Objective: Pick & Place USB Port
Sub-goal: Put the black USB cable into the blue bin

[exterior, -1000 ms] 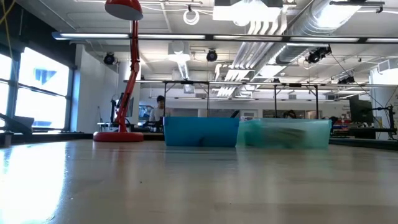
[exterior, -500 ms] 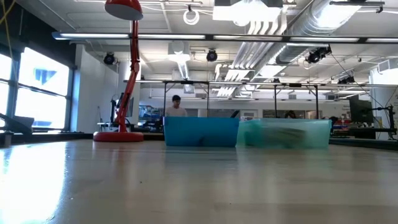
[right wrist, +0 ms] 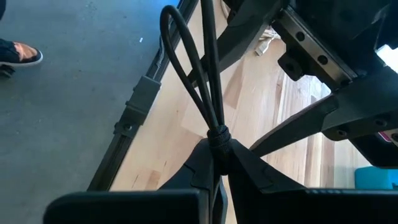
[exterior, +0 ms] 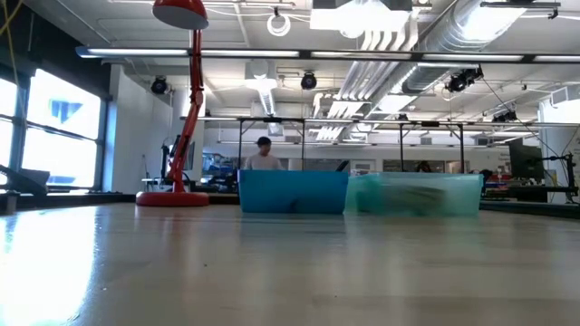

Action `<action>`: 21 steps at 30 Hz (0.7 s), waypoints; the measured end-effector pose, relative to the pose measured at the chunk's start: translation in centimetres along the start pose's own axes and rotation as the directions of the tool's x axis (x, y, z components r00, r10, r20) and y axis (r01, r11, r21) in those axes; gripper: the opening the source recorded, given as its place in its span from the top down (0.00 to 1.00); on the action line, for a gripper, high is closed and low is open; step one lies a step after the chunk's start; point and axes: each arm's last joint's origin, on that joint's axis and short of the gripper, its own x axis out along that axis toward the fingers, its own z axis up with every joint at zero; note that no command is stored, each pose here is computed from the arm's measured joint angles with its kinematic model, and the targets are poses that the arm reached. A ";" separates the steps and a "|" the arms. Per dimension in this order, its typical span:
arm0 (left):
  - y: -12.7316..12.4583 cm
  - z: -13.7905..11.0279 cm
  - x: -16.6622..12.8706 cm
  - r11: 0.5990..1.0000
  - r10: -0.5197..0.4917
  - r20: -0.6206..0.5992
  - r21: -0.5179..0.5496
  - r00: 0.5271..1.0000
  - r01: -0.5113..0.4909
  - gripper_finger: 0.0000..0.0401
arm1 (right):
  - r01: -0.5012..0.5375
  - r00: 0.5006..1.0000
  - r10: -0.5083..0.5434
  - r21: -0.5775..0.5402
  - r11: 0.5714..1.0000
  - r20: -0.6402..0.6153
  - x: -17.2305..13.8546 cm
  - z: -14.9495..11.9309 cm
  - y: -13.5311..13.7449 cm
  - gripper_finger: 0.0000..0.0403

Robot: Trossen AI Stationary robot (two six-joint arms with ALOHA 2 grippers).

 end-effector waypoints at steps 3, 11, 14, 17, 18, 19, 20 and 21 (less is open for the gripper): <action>-0.1 0.0 0.0 1.000 -0.020 0.005 0.004 1.000 0.020 0.45 | 0.002 1.000 -0.002 -0.005 1.000 0.001 0.1 0.1 -0.1 0.96; -0.1 -0.1 0.0 0.999 -0.031 -0.009 0.006 0.999 0.031 0.45 | 0.008 1.000 -0.008 -0.014 1.000 -0.007 0.6 0.2 -0.6 0.96; -0.1 -0.2 0.0 0.999 -0.035 -0.033 0.008 0.999 0.035 0.45 | 0.011 1.000 -0.011 -0.019 1.000 -0.008 0.6 0.1 -0.6 0.96; -0.1 -0.3 -0.1 1.000 -0.026 -0.064 0.001 0.998 0.026 0.45 | 0.029 1.000 -0.029 -0.020 0.999 -0.008 0.6 0.1 -0.7 0.96; -0.1 -0.3 -0.1 1.000 -0.019 -0.073 0.000 0.997 0.019 0.45 | 0.033 0.999 -0.033 -0.021 0.999 -0.009 0.5 0.1 -0.8 0.96; -0.1 -0.4 -0.1 1.000 -0.011 -0.083 -0.001 0.997 0.011 0.45 | 0.035 0.999 -0.035 -0.021 0.999 -0.009 0.5 0.1 -0.8 0.96; -0.1 -0.4 -0.1 1.000 -0.004 -0.091 -0.006 0.996 0.004 0.45 | 0.039 0.999 -0.039 -0.021 0.999 -0.007 0.4 0.1 -0.9 0.96; -0.1 -0.4 -0.1 1.000 -0.001 -0.094 -0.014 0.996 -0.001 0.45 | 0.045 0.999 -0.045 -0.020 0.999 -0.004 0.3 0.0 -0.9 0.96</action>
